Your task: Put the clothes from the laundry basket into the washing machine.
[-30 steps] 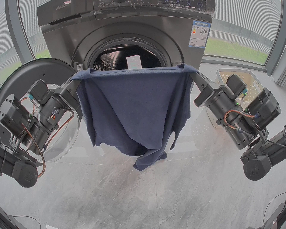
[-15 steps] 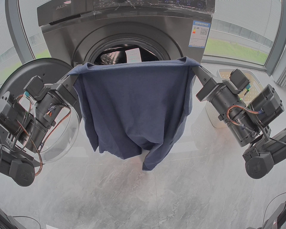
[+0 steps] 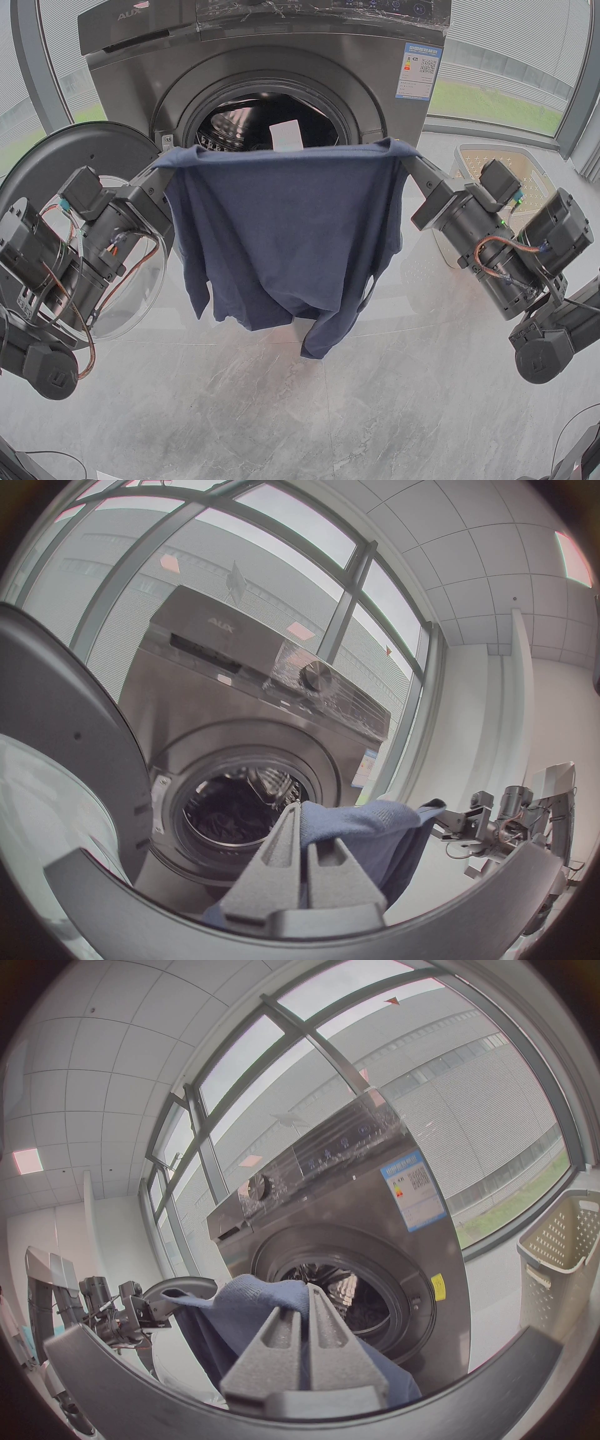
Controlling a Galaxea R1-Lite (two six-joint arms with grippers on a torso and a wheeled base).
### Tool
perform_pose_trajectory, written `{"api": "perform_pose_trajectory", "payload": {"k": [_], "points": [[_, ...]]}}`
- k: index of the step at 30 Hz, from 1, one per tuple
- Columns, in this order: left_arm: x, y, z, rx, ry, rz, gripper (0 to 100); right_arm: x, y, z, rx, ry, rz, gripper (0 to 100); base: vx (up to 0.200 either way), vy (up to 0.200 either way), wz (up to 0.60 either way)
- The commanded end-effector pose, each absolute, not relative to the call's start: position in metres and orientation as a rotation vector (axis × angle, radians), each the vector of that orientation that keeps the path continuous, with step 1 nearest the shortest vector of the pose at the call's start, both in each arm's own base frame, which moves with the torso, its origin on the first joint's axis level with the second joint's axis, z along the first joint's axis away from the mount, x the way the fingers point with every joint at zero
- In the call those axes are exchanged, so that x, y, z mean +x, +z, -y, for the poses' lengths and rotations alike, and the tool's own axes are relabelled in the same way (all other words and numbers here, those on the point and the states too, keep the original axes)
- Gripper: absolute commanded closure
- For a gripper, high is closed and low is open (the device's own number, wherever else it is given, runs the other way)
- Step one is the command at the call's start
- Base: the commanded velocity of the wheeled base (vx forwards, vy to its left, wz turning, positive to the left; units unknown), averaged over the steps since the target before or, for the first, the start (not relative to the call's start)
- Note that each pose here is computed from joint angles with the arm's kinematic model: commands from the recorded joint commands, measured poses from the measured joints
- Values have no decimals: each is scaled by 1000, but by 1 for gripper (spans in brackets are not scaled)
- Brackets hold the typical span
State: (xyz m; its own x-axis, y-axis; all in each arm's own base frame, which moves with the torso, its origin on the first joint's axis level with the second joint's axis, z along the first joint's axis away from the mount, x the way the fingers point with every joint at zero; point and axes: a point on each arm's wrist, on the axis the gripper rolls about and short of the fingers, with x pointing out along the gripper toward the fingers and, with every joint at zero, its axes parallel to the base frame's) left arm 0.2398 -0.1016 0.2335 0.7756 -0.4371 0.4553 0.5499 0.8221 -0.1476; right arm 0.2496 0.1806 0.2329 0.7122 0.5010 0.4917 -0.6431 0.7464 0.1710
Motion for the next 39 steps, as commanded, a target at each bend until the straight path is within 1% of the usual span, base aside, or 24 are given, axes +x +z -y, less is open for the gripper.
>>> {"api": "perform_pose_trajectory", "payload": {"k": [1,2,3,6,8,9,10,11,12,13,16,19,20,22,26,31,39], "points": [[239,217,120,-283,-601,341,100,257,206,-187,323,653,344,100,0,0,0],[240,216,121,-283,-604,338,100,258,203,-188,320,654,335,100,0,0,0],[243,211,124,-280,-609,320,100,264,191,-193,308,658,299,0,0,0,0],[250,203,128,-278,-606,302,100,271,161,-212,276,693,209,0,0,0,0],[254,201,130,-278,-606,299,100,273,133,-229,252,722,130,0,0,0,0],[254,201,130,-278,-606,299,100,273,131,-230,251,723,126,0,0,0,0],[254,201,131,-278,-608,302,100,275,109,-243,229,742,68,0,0,0,0],[254,201,131,-278,-608,302,100,275,109,-243,229,742,68,0,0,0,0],[253,202,132,-281,-613,309,100,273,93,-259,218,774,35,0,0,0,0],[253,203,132,-281,-613,312,100,274,87,-266,214,783,31,0,0,0,0],[252,206,131,-283,-615,323,100,278,79,-284,215,805,44,0,0,0,0],[252,208,131,-284,-616,332,100,286,70,-294,216,807,54,0,0,0,0],[252,208,131,-284,-614,332,100,287,68,-295,215,807,51,0,0,0,0],[251,210,131,-286,-617,346,100,289,55,-297,205,805,23,0,0,0,0],[248,221,129,-292,-624,385,100,290,40,-297,190,799,-15,0,0,0,0],[240,230,129,-301,-648,416,100,296,37,-297,189,789,-9,0,0,0,0],[233,232,133,-306,-672,421,100,307,42,-298,207,763,31,0,0,0,0]]}}
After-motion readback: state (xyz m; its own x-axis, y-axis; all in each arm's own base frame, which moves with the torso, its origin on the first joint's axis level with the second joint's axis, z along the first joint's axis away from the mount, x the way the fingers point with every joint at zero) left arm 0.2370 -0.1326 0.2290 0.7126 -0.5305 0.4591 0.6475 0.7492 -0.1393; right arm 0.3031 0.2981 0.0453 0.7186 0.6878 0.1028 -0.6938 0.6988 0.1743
